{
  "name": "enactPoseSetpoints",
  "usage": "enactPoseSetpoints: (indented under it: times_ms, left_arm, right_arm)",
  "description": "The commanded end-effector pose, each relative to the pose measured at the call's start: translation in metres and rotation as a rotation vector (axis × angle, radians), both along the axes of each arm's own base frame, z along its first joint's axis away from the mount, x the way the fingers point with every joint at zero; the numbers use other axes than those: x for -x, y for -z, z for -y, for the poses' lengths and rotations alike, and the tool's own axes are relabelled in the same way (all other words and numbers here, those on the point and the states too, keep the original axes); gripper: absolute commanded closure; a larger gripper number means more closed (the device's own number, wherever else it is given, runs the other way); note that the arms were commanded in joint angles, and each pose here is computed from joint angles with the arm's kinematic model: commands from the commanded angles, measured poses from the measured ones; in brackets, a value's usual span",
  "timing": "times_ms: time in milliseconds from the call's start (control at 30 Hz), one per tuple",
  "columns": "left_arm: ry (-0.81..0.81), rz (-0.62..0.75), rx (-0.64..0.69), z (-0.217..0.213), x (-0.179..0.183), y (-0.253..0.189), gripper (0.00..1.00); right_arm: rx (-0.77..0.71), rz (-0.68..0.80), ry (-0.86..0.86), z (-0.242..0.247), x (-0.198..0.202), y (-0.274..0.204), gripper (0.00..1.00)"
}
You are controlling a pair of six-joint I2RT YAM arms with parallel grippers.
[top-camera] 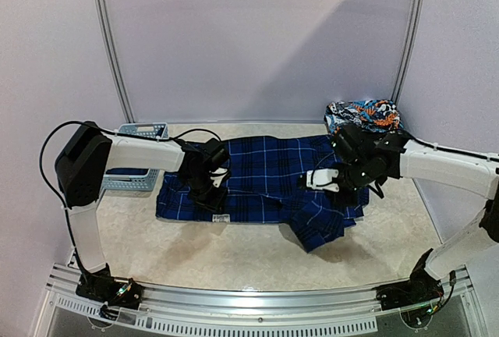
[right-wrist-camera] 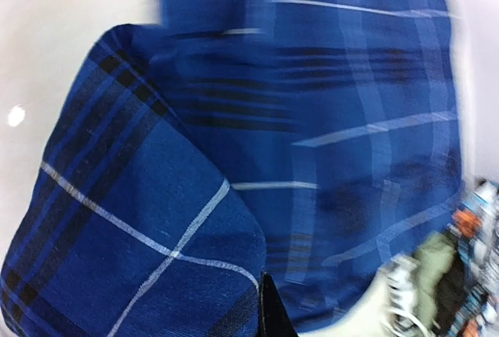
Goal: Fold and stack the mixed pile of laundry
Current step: Fold the crumpled shirt at the center of the board.
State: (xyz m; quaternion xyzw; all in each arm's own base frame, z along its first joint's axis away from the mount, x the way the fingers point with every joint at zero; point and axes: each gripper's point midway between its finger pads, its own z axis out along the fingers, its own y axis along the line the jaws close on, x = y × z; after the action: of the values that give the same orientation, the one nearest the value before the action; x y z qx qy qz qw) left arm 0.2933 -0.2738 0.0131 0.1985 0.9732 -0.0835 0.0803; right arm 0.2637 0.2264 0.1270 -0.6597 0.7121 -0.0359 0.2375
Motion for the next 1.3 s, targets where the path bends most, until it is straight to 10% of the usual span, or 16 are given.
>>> enactPoseSetpoints:
  times_ms: [0,433,1133,1267]
  left_arm:
    - [-0.001,0.0,0.011,-0.001,-0.003,0.002,0.61]
    - [0.005,0.012,0.029,0.0,-0.004,-0.005,0.61]
    - [0.03,0.015,0.026,-0.002,-0.001,-0.011,0.6]
    - [0.033,0.016,0.023,-0.001,-0.003,-0.011,0.6]
  right_arm:
    - [-0.097,0.128,0.143,0.009,-0.065,-0.046,1.0]
    - [-0.23,0.22,0.311,-0.007,-0.123,-0.086,1.0]
    - [-0.217,-0.443,-0.085,0.003,0.06,-0.017,0.81]
    - [-0.197,-0.503,-0.164,0.009,0.081,-0.022,0.54]
